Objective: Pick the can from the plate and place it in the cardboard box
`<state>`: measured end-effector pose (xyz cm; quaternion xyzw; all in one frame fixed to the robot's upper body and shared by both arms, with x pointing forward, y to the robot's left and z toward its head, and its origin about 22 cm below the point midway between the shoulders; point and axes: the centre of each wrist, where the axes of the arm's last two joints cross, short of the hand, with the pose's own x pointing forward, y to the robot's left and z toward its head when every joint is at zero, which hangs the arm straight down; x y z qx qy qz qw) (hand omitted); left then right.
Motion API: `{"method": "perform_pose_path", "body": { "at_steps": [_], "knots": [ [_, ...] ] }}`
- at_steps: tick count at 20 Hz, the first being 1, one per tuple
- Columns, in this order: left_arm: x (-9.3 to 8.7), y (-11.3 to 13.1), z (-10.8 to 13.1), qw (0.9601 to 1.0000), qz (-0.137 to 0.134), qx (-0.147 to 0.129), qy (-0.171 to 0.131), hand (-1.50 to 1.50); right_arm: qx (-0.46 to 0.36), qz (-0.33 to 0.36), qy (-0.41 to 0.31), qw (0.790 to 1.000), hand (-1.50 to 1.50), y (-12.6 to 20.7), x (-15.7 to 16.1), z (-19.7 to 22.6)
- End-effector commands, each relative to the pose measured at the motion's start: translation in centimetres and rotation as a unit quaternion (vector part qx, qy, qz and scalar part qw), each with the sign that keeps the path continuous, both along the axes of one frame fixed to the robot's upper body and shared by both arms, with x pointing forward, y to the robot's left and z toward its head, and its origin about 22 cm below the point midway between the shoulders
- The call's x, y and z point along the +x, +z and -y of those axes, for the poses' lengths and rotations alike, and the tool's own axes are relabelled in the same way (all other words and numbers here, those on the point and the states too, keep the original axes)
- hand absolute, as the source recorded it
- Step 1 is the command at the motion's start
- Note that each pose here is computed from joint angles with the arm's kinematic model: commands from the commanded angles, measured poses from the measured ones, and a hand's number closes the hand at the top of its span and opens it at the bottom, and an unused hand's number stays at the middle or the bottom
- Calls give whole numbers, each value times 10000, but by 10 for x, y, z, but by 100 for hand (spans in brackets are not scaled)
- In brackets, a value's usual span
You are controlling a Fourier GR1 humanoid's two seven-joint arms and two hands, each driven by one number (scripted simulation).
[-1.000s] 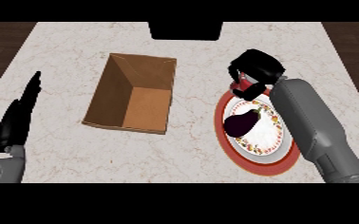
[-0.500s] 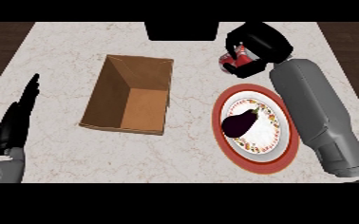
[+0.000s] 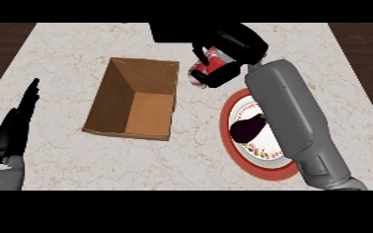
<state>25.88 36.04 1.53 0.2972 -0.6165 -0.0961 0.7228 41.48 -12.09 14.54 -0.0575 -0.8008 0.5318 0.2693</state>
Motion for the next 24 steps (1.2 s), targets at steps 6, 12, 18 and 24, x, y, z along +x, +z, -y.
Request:
{"method": "perform_pose_path", "body": {
  "at_steps": [6,12,18,24],
  "knots": [
    [6,-11,7,9999,44,-33,-157,0,323,-902,-62,9954,150,35,-17,-87],
    [6,11,-3,9996,61,-87,-272,0,216,-1296,-169,9912,150,21,-19,-114],
    [24,3,36,9991,106,19,-405,0,141,-1374,-308,9899,150,17,-31,-145],
    [42,16,49,9983,101,-64,-567,0,42,-1280,-1040,9863,150,-12,-30,-145]
  ]
}}
